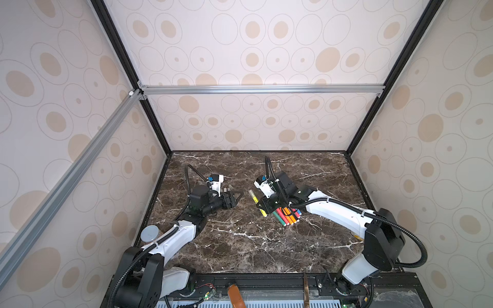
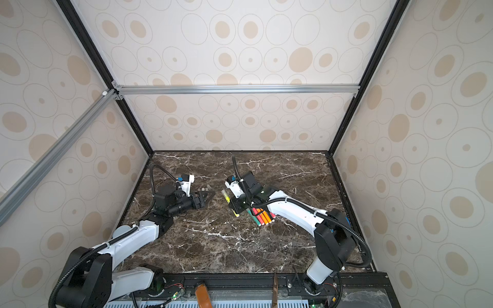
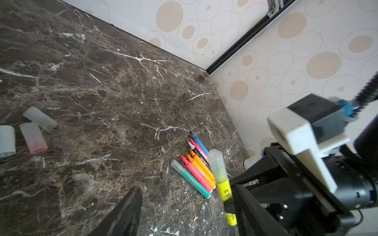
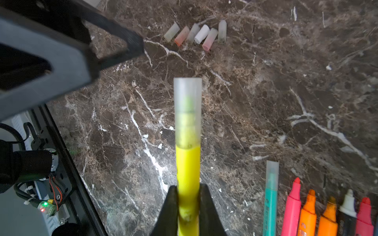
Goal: Remove pen caps from pens
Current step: Pick up the pen from the center of the table, then open the pen cap on the pen, then place the pen cap at the middle-left of the table, then move the pen to the center of the table.
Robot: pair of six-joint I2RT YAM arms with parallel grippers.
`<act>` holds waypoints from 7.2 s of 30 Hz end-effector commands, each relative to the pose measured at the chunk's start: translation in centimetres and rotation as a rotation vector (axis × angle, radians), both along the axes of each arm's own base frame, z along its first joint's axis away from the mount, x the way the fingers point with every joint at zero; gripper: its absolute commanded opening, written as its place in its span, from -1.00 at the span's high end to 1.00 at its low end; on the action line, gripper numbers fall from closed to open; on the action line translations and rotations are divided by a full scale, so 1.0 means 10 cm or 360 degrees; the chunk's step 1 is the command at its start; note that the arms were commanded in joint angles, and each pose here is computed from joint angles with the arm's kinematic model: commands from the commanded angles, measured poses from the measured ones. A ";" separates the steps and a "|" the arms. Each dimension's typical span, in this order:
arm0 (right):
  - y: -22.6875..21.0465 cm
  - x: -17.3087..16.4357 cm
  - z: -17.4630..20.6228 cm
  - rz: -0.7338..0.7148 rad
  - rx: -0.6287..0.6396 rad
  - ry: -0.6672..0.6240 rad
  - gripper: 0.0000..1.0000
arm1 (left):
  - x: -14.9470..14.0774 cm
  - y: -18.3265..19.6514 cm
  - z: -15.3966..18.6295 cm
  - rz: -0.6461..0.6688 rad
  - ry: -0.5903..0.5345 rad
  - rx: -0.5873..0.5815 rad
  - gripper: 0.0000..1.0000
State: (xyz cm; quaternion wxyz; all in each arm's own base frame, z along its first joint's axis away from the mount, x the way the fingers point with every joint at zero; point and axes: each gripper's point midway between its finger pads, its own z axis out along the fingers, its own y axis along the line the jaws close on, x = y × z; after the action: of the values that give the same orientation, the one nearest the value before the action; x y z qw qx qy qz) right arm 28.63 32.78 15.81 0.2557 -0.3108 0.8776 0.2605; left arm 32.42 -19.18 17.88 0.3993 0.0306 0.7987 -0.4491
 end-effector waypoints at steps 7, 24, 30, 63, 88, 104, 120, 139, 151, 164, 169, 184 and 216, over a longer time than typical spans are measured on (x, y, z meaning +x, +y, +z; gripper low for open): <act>0.06 -0.03 0.12 0.0033 0.0074 -0.0044 1.00 | 0.11 -0.31 0.41 -0.0107 -0.0131 -0.0189 -0.28; 0.10 0.06 0.19 0.0033 0.0077 -0.0107 1.00 | 0.18 -0.59 0.39 -0.0217 -0.0106 -0.0230 0.23; 0.09 0.11 0.14 0.0014 0.0056 -0.0135 1.00 | 0.17 -0.66 0.44 -0.0258 -0.0111 -0.0256 0.37; 0.16 0.27 -0.07 -0.0051 0.0108 -0.0222 0.73 | 0.13 -0.81 0.59 -0.0323 -0.0079 -0.0399 1.00; -0.23 -0.41 -0.47 -0.0053 0.0045 -0.0112 1.00 | 1.45 0.21 0.90 0.0300 -0.0296 0.0117 1.00; -0.94 0.14 -0.31 -0.0365 -0.0320 -0.0115 1.00 | 1.55 1.54 0.05 0.0642 0.0373 0.1287 1.00; -1.76 0.59 -0.37 -0.0686 -0.0521 0.0007 1.00 | 1.12 1.98 -1.25 0.0445 0.0948 0.1567 1.00; -1.87 0.76 -0.68 -0.0686 -0.0748 0.0122 1.00 | 0.98 1.68 -1.63 0.0239 0.1019 0.1358 0.92; -1.99 1.01 -0.67 -0.0720 -0.0721 0.0160 1.00 | 0.96 1.61 -1.57 0.0201 0.0998 0.1318 0.62; -1.55 0.53 -0.65 -0.0431 -0.0547 0.0238 1.00 | 0.96 1.65 -1.41 0.0238 0.0969 0.1335 0.44; -1.33 0.39 -0.72 -0.0304 -0.0585 0.0243 1.00 | 0.99 1.74 -1.07 0.0328 0.0885 0.1372 0.44; -1.11 0.24 -1.00 -0.0163 -0.0676 0.0336 1.00 | 1.04 1.66 0.27 0.0536 0.0361 0.1145 0.42; -1.00 0.14 -1.39 -0.0111 -0.0786 0.0459 1.00 | 1.00 1.39 0.41 0.0430 0.0178 0.0923 0.41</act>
State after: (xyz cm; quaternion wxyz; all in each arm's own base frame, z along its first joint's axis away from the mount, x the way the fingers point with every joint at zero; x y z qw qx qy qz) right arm 31.04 22.82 3.22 0.0810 -0.2868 0.9512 0.0802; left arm 42.13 -5.39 21.99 0.3822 0.0128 0.9128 -0.1431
